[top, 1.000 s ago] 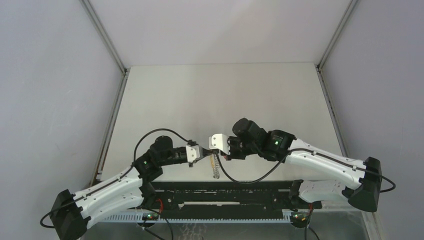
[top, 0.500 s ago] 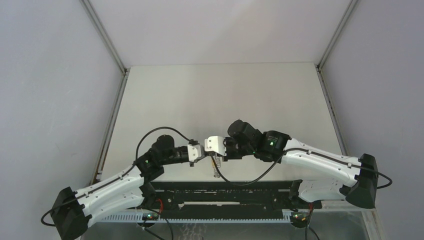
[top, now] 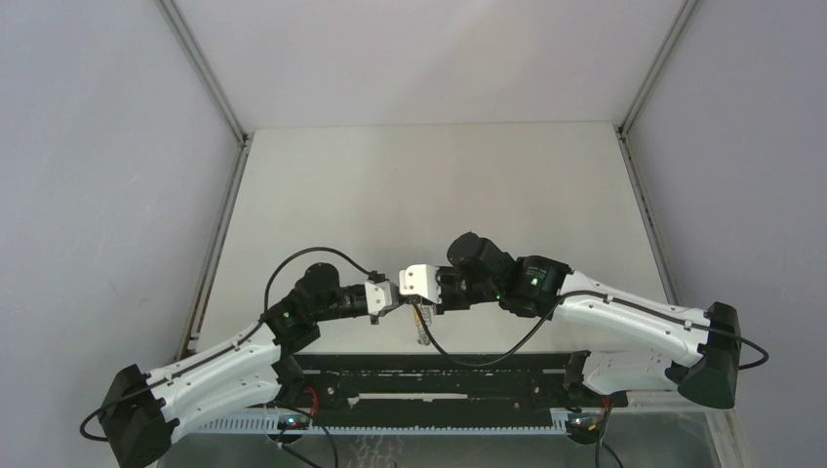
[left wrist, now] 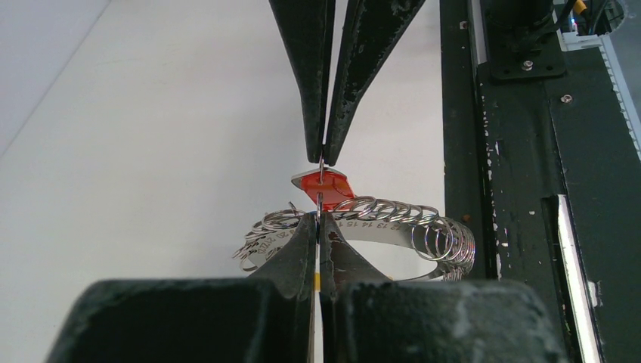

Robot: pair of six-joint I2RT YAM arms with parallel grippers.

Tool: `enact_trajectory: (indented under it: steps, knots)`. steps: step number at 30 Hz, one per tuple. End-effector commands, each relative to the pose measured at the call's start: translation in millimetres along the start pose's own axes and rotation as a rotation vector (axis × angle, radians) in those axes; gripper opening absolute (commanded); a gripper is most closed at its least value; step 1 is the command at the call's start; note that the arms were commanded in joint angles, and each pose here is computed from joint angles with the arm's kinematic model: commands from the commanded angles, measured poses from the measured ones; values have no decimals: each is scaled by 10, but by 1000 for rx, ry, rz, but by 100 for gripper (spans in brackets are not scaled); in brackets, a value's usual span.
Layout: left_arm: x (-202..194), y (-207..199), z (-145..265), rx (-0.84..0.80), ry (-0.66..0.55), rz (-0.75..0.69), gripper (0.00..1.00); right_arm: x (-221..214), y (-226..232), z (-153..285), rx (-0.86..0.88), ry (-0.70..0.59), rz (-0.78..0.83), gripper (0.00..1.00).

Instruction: Put the keys on the keyring

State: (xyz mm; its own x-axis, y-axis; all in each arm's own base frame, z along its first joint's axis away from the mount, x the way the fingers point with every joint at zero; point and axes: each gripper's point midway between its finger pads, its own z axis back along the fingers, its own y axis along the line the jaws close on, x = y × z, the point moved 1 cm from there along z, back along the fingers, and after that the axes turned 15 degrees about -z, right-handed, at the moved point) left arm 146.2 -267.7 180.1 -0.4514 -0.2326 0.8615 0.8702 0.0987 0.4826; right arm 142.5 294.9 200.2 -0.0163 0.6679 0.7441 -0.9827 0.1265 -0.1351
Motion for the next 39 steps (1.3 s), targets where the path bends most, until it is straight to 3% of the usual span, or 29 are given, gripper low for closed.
enact_trajectory:
  steps: [1,30,39]
  knots:
    - [373,224,-11,53,-101,-57,0,242,-21,52,-14,-84,26,0]
    - [376,235,-28,52,-97,-53,0,196,-7,-109,-18,-42,19,0]
    - [-25,422,99,235,85,-4,0,-100,-89,-52,-64,60,-180,0]
